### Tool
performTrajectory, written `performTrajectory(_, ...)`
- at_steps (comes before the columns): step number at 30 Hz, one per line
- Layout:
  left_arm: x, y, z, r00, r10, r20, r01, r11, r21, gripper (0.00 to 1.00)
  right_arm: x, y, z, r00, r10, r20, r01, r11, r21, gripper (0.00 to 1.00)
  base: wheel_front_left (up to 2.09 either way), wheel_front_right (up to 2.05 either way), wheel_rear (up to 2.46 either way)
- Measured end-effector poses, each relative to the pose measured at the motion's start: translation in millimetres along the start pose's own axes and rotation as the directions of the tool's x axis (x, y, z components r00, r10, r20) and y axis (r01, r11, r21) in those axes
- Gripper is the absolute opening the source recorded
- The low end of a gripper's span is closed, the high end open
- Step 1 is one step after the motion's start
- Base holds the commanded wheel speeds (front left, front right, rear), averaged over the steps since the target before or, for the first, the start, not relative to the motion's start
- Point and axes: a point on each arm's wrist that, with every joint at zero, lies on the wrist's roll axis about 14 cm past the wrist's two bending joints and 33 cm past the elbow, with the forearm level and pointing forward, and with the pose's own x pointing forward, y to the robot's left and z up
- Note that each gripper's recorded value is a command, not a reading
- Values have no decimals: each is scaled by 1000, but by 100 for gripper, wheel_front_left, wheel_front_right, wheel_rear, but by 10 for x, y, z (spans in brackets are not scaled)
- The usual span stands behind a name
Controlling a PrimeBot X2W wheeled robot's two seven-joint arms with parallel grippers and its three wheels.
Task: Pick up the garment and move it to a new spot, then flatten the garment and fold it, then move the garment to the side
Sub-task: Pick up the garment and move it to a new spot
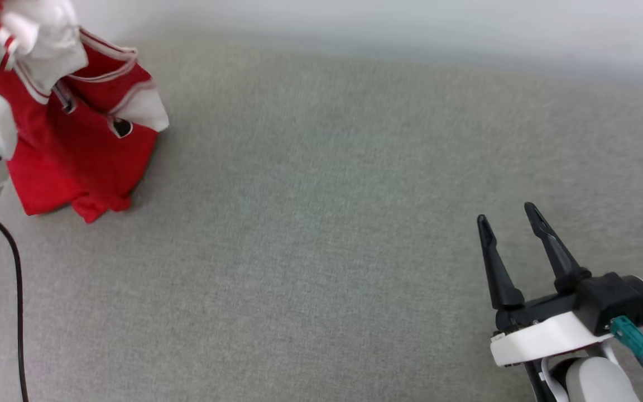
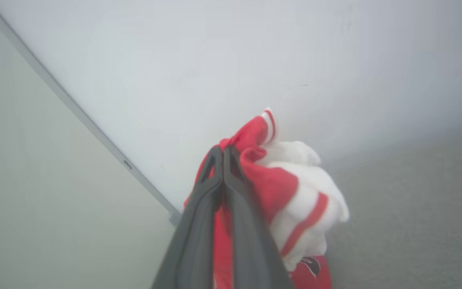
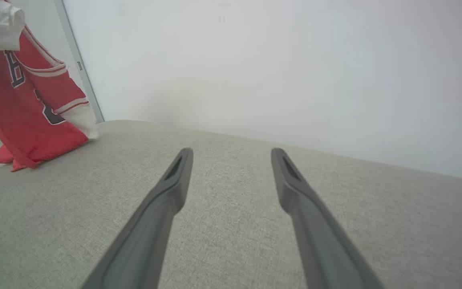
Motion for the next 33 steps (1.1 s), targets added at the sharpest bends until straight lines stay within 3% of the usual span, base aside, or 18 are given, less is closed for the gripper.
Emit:
performTrajectory(5,-45,-319,769,978,-81,194,82,997,4,0,-173,-166,244,997,-66,50,66,998,1,100,0,0,0)
performTrajectory(12,-117,-1074,1608,895,-219,389,257,965,-47,0,-500,-455,428,981,-174,82,176,984,-11,100,0,0,0)
performTrajectory(17,-248,-1793,2101,800,-342,494,441,893,-96,0,-820,-706,568,955,-274,111,278,960,-18,100,0,0,0)
performTrajectory(22,-518,-2358,2593,679,-422,601,614,776,-148,0,-1111,-921,656,923,-361,132,367,930,-21,100,0,0,0)
performTrajectory(27,-787,-2644,3015,570,-433,698,734,650,-197,0,-1275,-1083,706,896,-420,145,427,904,-19,100,0,0,0)
performTrajectory(30,-848,-2744,3078,549,-440,711,779,577,-244,0,-1282,-1125,680,891,-432,137,438,899,-18,100,0,0,0)
performTrajectory(33,-720,-2817,2882,583,-471,662,768,585,-261,0,-1257,-1150,646,891,-436,127,441,897,-18,100,0,0,0)
